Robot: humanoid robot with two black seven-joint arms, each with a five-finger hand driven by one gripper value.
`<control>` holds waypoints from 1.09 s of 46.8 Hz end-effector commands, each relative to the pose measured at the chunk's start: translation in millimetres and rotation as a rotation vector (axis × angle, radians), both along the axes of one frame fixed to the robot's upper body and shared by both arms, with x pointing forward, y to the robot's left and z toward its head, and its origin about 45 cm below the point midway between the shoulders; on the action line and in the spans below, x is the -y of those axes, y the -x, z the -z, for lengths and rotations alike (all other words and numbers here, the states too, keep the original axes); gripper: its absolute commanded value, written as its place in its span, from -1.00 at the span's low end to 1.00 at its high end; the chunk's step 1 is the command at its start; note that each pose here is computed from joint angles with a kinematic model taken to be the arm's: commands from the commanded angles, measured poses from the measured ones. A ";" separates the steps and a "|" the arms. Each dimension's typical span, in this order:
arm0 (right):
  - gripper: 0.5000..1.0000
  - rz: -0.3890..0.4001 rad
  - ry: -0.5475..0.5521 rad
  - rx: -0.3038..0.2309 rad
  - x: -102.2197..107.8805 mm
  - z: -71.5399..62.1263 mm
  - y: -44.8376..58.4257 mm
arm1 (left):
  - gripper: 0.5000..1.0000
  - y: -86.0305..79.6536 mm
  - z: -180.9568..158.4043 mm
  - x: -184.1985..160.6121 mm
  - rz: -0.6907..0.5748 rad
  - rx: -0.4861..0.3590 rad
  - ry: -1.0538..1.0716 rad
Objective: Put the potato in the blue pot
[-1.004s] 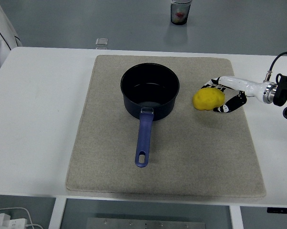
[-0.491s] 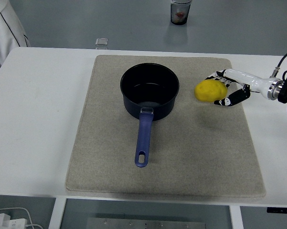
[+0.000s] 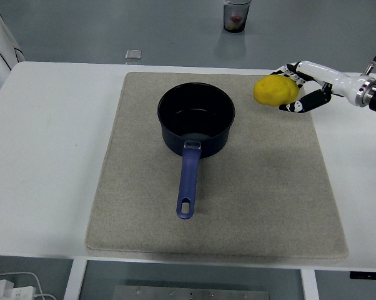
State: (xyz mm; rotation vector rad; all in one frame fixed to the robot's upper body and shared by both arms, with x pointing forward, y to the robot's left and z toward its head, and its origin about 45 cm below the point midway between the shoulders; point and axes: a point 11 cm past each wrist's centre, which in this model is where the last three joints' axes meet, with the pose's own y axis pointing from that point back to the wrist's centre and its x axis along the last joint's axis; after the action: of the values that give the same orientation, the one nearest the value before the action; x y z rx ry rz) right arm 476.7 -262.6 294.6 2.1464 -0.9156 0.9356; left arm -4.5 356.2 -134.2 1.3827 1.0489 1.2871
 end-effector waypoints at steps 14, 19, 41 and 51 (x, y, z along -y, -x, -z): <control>-1.00 -0.149 -0.037 0.050 -81.7 -22.9 -5.0 | 0.99 0.0 0.0 -0.1 0.000 0.000 0.000; -1.00 -0.201 -0.047 0.056 -110.5 -25.3 -2.2 | 0.99 0.0 0.1 0.4 0.001 0.000 0.001; -1.00 -0.279 0.017 0.024 -159.0 1.4 4.4 | 0.99 0.0 0.0 -0.1 0.000 0.000 0.000; -1.00 -0.280 0.040 0.013 -159.1 9.7 5.5 | 0.99 0.0 0.1 0.4 0.000 0.000 0.001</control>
State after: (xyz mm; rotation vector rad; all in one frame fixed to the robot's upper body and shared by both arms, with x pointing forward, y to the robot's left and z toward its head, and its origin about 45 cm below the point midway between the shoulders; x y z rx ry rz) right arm 471.6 -103.4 286.7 2.2791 -0.6096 1.0931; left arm -4.5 356.1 -134.2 1.3824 1.0491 1.2871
